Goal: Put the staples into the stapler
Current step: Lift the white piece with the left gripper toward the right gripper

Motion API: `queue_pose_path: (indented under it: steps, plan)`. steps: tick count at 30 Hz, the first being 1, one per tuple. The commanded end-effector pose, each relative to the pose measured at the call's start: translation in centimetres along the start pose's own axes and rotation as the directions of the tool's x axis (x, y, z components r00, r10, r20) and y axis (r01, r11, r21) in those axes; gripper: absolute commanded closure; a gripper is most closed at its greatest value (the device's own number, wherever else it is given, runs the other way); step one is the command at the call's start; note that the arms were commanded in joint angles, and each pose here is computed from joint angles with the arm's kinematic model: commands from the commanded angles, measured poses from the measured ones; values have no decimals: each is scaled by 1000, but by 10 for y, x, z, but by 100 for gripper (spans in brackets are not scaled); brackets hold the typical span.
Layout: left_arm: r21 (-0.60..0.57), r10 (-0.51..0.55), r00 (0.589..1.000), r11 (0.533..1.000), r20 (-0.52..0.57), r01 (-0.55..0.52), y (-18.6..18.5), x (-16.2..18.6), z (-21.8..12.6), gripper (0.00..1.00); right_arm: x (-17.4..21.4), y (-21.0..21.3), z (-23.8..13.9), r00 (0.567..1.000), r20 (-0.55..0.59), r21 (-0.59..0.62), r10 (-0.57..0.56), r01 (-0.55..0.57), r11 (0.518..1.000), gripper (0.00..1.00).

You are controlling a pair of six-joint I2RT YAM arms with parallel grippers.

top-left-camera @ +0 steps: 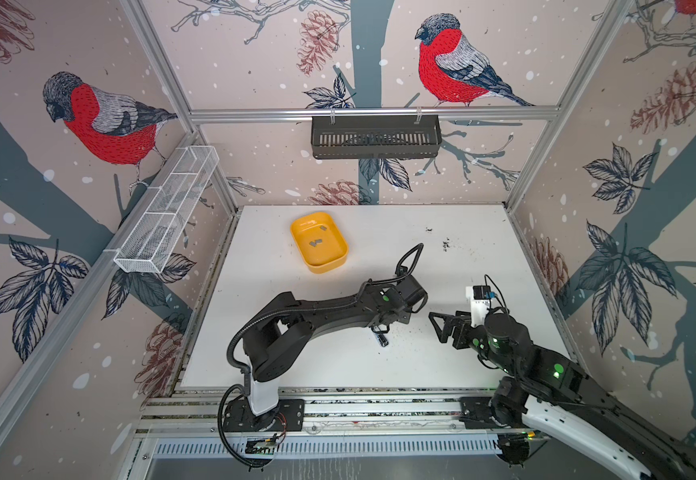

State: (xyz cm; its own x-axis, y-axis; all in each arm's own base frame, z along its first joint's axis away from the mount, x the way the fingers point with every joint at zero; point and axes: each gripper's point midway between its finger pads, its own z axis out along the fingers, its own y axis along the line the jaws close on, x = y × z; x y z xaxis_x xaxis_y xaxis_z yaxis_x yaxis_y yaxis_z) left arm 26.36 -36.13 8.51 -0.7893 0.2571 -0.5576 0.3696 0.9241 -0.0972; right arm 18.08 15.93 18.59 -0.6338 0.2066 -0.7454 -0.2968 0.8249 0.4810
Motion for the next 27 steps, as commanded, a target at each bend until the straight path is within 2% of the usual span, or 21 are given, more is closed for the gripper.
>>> queue_pose_path:
  steps: [1,5,7,13,17,21,27]
  plan:
    - [76,43,998,996,44,-46,-2,-6,-16,79,-7,4,5,998,36,-26,47,-46,999,4]
    - [203,60,995,976,79,-75,-5,-7,-39,80,-10,7,11,996,41,-54,81,-79,995,4]
    - [299,86,991,947,104,-114,-13,-7,-54,80,-12,10,14,995,36,-73,91,-88,993,0]
    - [440,186,965,862,184,-250,-30,-8,-93,81,-20,20,26,992,30,-134,125,-120,984,0]
    - [499,225,948,809,226,-311,-31,-6,-112,83,-31,30,29,989,50,-178,141,-130,975,3]
    - [556,219,935,757,279,-343,-32,-7,-130,83,-33,34,36,989,42,-178,142,-133,975,5]
    - [596,188,933,726,306,-342,-37,-10,-139,83,-31,40,46,989,27,-196,142,-134,971,6]
